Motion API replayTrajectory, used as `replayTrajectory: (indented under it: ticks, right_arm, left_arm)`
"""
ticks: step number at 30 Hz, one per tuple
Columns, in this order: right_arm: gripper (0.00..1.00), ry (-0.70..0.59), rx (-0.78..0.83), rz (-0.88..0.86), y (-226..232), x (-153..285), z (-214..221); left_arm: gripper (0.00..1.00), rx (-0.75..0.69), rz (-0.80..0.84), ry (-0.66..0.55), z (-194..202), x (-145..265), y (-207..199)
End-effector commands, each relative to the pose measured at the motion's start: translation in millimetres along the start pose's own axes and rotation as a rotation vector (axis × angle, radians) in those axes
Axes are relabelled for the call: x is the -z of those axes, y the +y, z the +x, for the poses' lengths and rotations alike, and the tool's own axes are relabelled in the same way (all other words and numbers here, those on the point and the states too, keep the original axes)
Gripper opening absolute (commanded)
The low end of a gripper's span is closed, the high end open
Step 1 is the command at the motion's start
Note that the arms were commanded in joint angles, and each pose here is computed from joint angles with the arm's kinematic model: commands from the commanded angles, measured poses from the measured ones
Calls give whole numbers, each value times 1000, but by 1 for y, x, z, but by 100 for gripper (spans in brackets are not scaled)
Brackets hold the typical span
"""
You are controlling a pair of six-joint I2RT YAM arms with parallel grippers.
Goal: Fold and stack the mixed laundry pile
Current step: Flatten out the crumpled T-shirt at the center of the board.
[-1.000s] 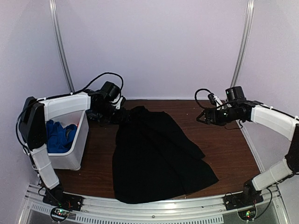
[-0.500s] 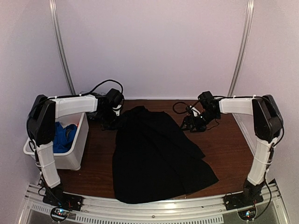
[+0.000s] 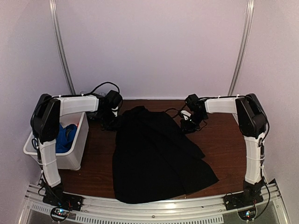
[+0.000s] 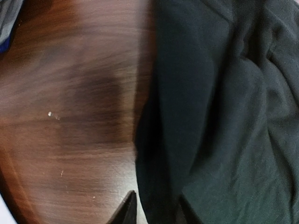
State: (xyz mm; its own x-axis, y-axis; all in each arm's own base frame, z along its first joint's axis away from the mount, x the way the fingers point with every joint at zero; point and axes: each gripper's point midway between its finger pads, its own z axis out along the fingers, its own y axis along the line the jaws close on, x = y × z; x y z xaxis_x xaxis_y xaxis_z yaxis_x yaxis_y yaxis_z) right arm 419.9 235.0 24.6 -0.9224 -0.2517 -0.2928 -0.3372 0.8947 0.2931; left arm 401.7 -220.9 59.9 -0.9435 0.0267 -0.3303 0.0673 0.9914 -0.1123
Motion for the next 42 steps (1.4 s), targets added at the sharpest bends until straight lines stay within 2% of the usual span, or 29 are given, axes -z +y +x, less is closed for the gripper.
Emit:
replayTrajectory:
  ticks: [1, 2, 7, 8, 10, 15, 18, 22, 23, 25, 26, 27, 30, 34, 38, 42]
  right_arm:
    - [0, 179, -72, 264, -60, -12, 63]
    - [0, 162, -98, 270, -64, -3, 65]
    - [0, 5, -250, 319, -99, 68, 67]
    - [0, -51, -354, 342, -126, 98, 76]
    - [0, -79, -430, 362, -146, 114, 87]
    - [0, -51, -534, 388, -172, 121, 125]
    - [0, -65, -586, 392, -180, 127, 137]
    - [0, -78, -565, 290, -166, 128, 127]
    - [0, -82, -554, 246, -159, 127, 123]
    - [0, -85, -545, 174, -148, 124, 119]
    - [0, -88, -539, 153, -145, 123, 117]
    - [0, -90, -535, 153, -145, 124, 115]
    - [0, -117, -527, 169, -148, 130, 107]
    - [0, -165, -529, 176, -152, 137, 90]
    - [0, -185, -542, 193, -159, 139, 76]
    - [0, -182, -560, 252, -174, 142, 73]
  left_arm:
    - [10, 24, -15, -37, -19, 1, 9]
    - [1, 23, -21, -44, -22, 2, 11]
    - [0, 63, -133, -103, -42, 18, 40]
    - [0, 72, -166, -131, -52, 27, 50]
    - [0, 68, -167, -146, -60, 31, 53]
    - [0, 12, -111, -188, -95, 25, 35]
    - [0, 4, -117, -253, -135, 24, 25]
    - [0, -20, 72, -416, -195, 35, -22]
    - [8, -21, 112, -449, -207, 40, -31]
    - [32, -36, 178, -472, -218, 52, -46]
    - [39, -62, 232, -455, -215, 60, -58]
    - [44, -96, 249, -423, -203, 64, -69]
    - [47, -274, 195, -310, -142, 66, -96]
    - [46, -431, 246, -148, -28, 68, -126]
    - [44, -514, 261, 6, 74, 58, -141]
    - [40, -475, 257, 124, 130, 35, -133]
